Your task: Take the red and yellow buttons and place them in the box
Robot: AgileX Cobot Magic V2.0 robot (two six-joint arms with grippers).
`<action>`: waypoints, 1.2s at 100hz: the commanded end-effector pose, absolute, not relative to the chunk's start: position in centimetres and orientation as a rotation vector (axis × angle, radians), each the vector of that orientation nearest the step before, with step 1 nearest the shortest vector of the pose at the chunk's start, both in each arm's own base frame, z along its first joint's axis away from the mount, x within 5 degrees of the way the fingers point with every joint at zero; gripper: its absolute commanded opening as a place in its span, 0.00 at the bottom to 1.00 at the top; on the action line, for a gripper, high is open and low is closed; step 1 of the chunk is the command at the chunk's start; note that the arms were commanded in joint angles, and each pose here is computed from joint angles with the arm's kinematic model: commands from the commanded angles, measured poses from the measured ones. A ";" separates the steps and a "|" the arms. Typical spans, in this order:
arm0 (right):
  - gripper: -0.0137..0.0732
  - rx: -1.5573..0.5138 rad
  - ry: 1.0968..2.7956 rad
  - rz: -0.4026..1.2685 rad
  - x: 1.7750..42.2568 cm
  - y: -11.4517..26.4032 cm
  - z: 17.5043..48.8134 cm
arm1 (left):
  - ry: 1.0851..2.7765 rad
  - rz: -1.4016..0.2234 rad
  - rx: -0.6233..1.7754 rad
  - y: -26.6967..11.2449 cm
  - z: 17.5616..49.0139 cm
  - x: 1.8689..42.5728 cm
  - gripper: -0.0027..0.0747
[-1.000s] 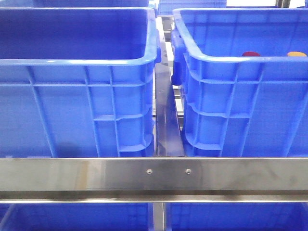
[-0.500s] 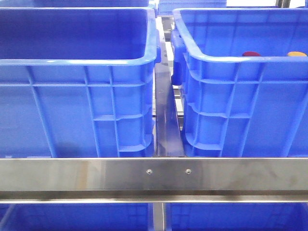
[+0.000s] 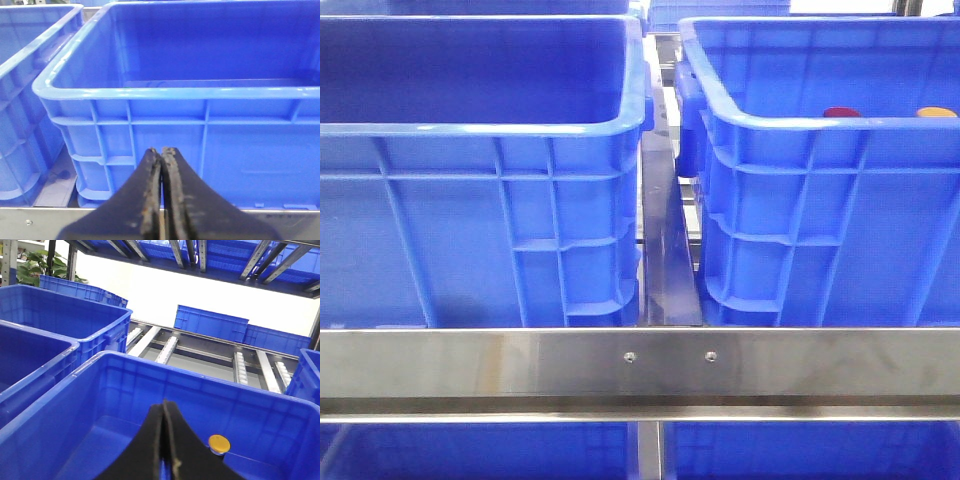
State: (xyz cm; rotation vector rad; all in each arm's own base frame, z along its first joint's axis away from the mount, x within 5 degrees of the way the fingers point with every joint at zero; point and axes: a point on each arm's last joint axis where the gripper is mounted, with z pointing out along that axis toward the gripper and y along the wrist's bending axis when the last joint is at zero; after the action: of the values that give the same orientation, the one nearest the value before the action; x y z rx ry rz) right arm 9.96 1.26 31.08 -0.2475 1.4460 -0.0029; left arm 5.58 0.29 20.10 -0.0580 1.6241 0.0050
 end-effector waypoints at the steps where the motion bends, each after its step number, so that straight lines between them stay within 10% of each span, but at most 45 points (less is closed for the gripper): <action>1: 0.08 -0.178 1.384 0.083 9.8 1.3 32.3 | 1.557 -0.021 -0.064 0.2 19.4 5.5 0.01; 120: 0.08 -0.240 1.412 0.109 9.8 2.0 32.0 | 1.555 -0.021 -0.064 0.2 19.4 5.5 0.01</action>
State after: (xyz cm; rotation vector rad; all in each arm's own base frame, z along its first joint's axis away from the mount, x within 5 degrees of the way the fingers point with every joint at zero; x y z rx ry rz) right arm 9.78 2.30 31.04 -0.3216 1.4361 0.0828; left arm 5.58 0.30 20.11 -0.0610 1.6224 0.0045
